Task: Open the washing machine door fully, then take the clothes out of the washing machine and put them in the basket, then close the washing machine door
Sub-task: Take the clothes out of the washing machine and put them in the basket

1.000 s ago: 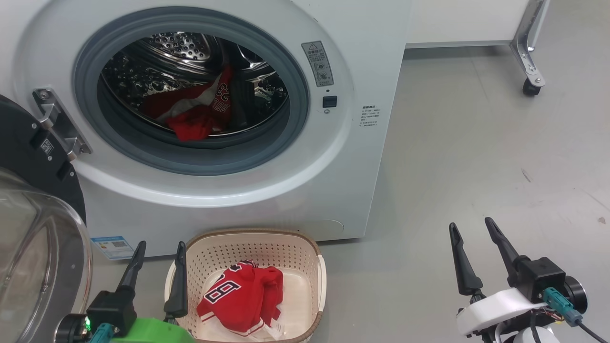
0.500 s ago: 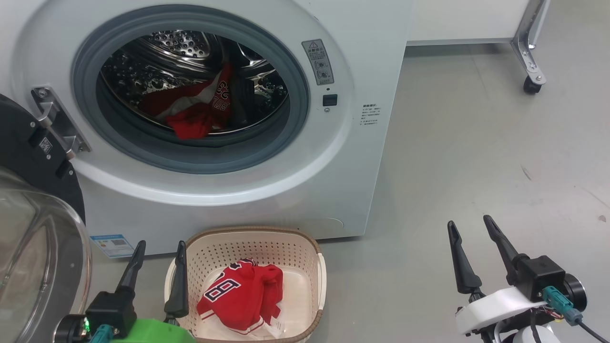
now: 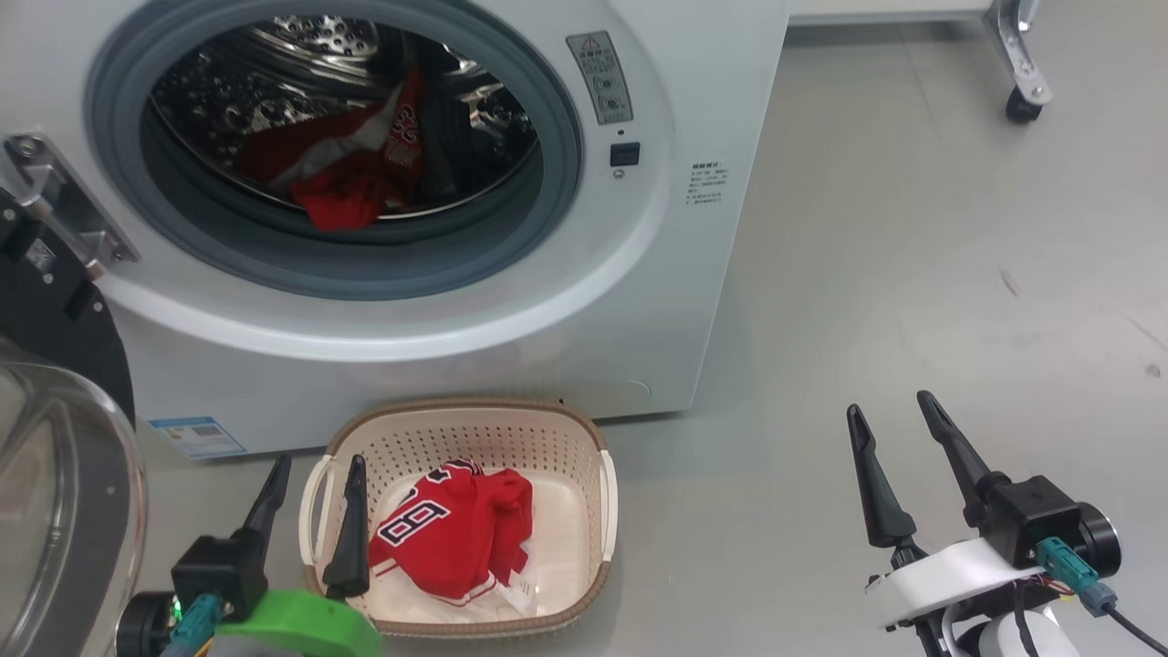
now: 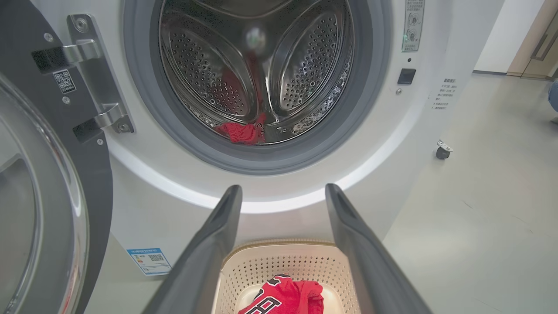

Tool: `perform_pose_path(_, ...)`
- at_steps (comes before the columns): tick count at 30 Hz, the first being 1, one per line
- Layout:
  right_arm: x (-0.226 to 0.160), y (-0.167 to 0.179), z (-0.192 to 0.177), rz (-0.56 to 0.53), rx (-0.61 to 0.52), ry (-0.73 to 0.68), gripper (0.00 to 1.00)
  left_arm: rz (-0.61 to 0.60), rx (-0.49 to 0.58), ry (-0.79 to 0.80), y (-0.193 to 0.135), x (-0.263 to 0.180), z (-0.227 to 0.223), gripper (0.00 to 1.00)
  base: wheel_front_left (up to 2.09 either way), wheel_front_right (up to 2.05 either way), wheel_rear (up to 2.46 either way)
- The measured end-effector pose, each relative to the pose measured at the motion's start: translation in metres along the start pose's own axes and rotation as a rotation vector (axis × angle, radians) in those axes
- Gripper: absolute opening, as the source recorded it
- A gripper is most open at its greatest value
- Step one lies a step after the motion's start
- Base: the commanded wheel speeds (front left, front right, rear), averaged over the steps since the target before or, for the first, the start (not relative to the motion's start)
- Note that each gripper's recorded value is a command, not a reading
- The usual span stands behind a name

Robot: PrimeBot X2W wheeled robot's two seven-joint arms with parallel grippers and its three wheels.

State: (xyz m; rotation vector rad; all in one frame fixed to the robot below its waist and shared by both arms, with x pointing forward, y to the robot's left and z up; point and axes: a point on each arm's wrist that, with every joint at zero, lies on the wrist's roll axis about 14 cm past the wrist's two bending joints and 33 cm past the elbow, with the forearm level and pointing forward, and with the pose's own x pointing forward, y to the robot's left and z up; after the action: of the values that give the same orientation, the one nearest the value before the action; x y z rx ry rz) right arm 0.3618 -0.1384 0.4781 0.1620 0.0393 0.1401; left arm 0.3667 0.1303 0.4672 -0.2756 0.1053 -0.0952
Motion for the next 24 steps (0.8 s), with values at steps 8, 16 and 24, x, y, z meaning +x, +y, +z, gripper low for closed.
perform_pose_path(8,0.018,-0.008,-0.01,-0.015,-0.002,0.032,1.0,-0.032,-0.025,0.124,-0.005,0.042,-0.029,1.0,0.0,0.0,0.0)
perform_pose_path(16,0.03,-0.016,-0.03,-0.033,0.006,0.086,1.0,-0.145,-0.021,0.192,-0.03,0.101,-0.041,1.0,0.0,0.0,0.0)
perform_pose_path(24,0.045,-0.026,-0.049,-0.061,0.018,0.125,1.0,-0.188,0.074,0.297,-0.024,0.17,-0.05,1.0,0.0,0.0,0.0)
